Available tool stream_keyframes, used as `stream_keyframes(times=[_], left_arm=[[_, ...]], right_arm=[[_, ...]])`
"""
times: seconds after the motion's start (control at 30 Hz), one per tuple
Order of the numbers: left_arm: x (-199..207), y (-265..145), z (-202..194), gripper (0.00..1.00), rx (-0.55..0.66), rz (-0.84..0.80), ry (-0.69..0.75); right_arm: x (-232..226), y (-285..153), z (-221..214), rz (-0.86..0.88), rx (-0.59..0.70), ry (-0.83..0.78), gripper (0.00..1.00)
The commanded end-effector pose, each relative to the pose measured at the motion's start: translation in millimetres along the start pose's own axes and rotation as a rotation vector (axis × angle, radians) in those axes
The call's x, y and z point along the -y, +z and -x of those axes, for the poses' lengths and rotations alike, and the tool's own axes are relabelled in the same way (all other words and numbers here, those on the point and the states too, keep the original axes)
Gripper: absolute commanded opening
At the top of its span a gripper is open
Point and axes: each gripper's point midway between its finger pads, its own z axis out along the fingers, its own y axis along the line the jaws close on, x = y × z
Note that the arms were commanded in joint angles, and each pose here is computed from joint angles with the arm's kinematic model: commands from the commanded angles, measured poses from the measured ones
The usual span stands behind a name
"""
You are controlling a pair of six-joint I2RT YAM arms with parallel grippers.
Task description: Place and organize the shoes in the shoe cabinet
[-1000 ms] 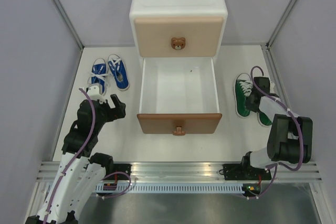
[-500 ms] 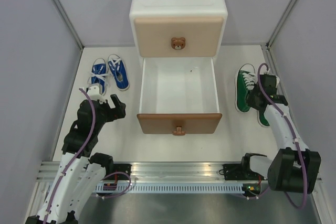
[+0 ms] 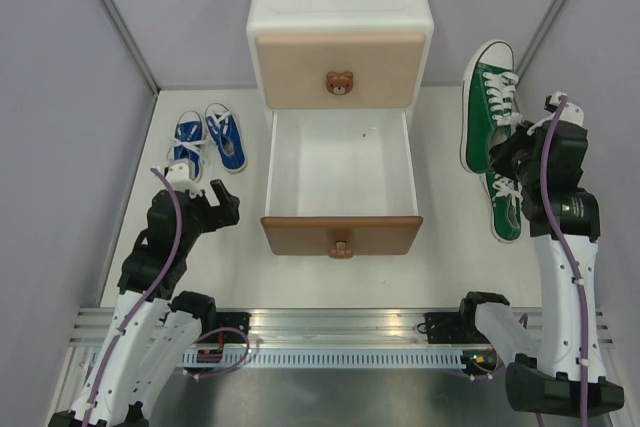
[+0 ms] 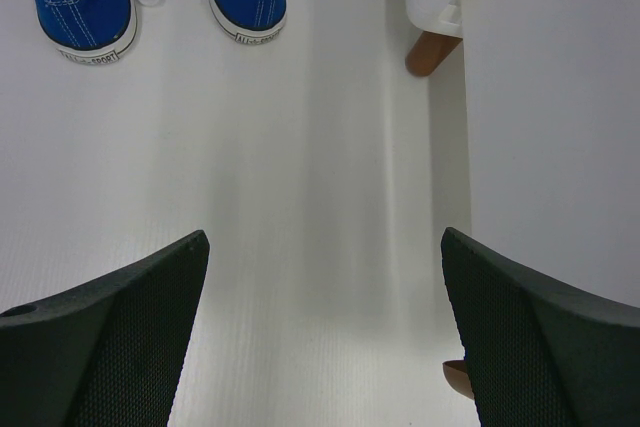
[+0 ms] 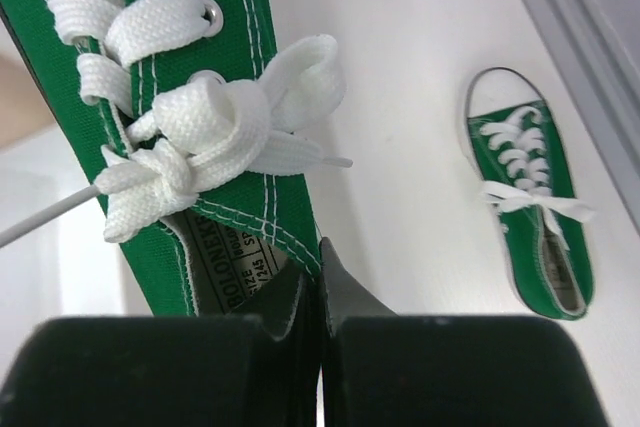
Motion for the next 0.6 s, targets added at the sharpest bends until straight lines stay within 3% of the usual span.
stream_keyframes(times=[0.0,0.4,0.57], left_arm=[[2,2,8,1.00,0.030,-0.010,0.032],[0,4,6,1.00,0.018,0.002,0.035],[-1,7,3,1.00,0.002,0.012,0.037]], right_arm=[[-47,-35,28,0.229,0.079,-0.012,0.01],[-113,-85,21,0.648,0.047,-0.103,0.01],[-128,-95,19,0.741,0.038,-0.125,0.01]])
